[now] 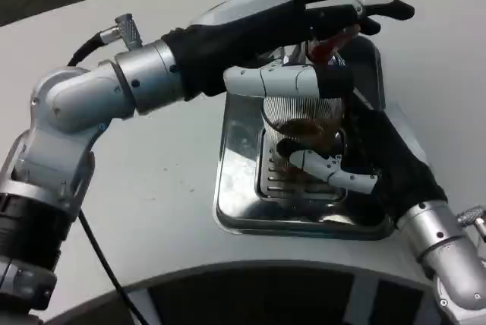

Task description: Grasp the cup under the faucet to collect the drink, then remove the cup.

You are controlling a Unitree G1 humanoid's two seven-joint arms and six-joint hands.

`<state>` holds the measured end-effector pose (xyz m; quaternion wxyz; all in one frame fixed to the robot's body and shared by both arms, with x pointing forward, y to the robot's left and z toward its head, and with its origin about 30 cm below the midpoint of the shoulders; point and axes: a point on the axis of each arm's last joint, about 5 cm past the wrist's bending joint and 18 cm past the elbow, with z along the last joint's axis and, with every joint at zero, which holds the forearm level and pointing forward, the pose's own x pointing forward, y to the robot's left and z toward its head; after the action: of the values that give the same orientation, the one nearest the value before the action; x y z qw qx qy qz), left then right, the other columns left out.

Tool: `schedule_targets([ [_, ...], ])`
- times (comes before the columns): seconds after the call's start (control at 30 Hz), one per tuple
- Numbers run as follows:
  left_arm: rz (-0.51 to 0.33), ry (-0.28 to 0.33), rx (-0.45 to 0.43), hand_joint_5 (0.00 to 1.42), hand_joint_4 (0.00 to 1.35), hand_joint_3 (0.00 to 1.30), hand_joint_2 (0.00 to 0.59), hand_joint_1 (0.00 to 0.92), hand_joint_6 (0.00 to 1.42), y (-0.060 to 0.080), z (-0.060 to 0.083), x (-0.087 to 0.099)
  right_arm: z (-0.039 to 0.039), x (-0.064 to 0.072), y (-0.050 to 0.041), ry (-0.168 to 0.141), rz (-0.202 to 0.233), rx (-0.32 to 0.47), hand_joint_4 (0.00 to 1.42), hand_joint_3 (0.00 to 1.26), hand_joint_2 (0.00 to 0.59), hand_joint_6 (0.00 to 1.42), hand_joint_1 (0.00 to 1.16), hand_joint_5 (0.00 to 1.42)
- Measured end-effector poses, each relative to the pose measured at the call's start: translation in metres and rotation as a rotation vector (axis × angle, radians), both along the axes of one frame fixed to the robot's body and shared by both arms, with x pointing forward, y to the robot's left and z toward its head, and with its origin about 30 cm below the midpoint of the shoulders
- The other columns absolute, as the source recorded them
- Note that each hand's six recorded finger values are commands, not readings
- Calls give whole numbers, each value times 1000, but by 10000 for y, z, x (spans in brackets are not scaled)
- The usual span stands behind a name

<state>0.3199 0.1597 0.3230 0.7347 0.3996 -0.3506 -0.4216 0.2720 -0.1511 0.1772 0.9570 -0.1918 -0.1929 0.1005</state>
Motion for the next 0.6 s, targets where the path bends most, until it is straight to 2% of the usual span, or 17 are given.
schedule_targets([
  [0.33,1,-3,3,119,60,131,26,0,103,-1,3,-3,-26,-10,72,-4,-17,29,177,159,222,42,756,210],
  [0.6,1,-3,4,120,60,131,26,0,103,1,4,-3,-51,-25,128,-24,-55,41,212,200,233,59,766,240],
])
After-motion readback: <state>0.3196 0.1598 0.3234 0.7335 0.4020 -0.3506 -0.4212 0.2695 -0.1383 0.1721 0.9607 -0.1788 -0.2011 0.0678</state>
